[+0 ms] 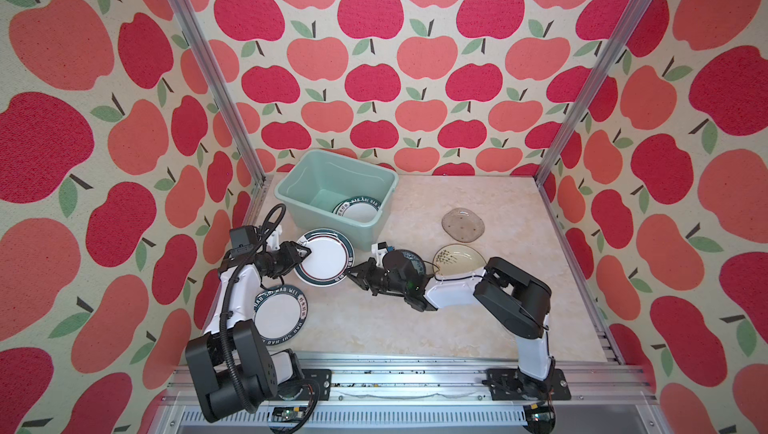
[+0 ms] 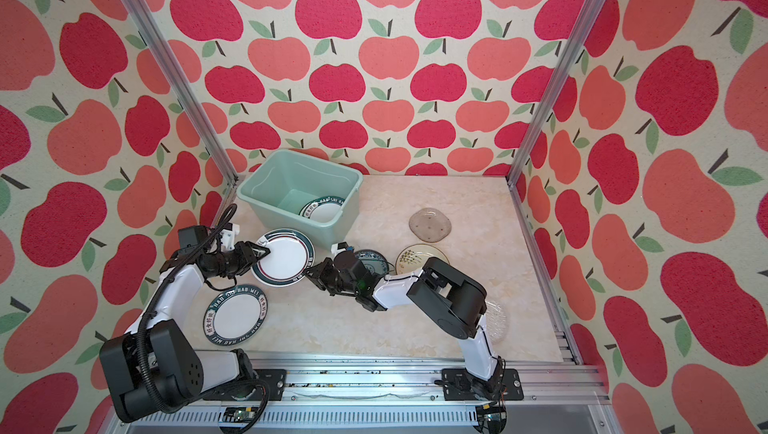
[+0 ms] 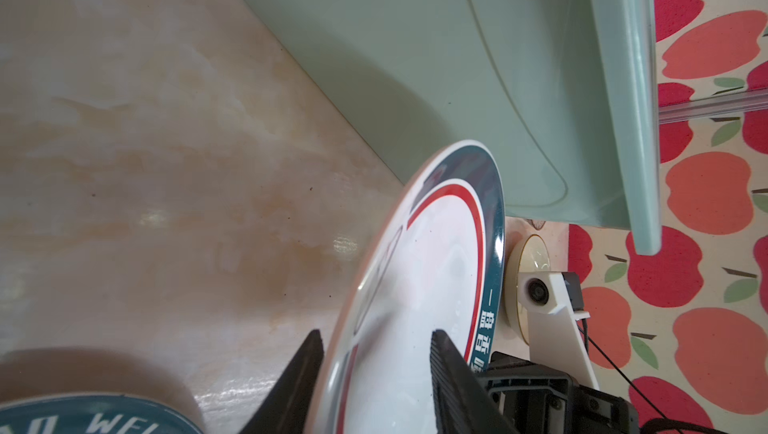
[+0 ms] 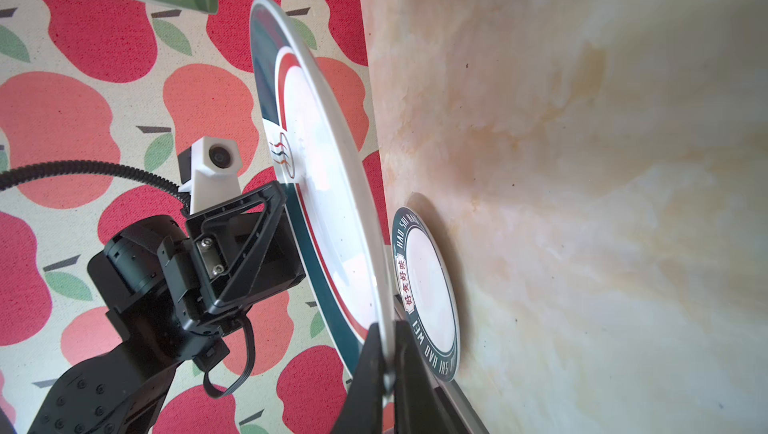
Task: Place the plates into the plastic bin on the countertop
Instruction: 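Grasp the raised plate's rim with the left gripper while the right holds it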
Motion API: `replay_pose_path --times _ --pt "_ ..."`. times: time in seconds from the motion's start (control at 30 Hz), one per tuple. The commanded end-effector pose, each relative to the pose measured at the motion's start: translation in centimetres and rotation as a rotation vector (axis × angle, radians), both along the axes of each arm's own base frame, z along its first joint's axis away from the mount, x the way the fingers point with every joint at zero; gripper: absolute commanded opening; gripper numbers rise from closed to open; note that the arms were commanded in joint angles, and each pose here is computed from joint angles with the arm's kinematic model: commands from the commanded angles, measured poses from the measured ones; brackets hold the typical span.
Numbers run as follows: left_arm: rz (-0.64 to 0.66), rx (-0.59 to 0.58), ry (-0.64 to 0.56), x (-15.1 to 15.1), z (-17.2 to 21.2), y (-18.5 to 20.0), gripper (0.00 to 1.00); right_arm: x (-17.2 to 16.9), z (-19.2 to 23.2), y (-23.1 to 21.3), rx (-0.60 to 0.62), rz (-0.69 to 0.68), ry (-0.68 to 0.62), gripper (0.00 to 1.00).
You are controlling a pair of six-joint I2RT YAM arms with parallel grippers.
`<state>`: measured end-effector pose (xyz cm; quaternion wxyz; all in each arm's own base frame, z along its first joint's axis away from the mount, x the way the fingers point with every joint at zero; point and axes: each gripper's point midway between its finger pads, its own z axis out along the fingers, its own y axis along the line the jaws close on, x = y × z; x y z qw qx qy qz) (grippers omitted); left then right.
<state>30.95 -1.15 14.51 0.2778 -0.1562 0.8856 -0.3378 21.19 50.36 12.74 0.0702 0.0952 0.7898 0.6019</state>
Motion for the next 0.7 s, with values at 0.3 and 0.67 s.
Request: replay_pose_path --times 0.3,0.67 --pt "0.019 -0.134 -0.068 -2.3 3.1 -2.4 0.17 -1.2 4.8 -1.7 -0.085 0.119 -0.154 0.0" --pt "0.089 -0.125 -0.145 -3.3 4.3 -3.9 0.01 -1.3 6.3 -3.0 -0.107 0.123 -0.212 0.01"
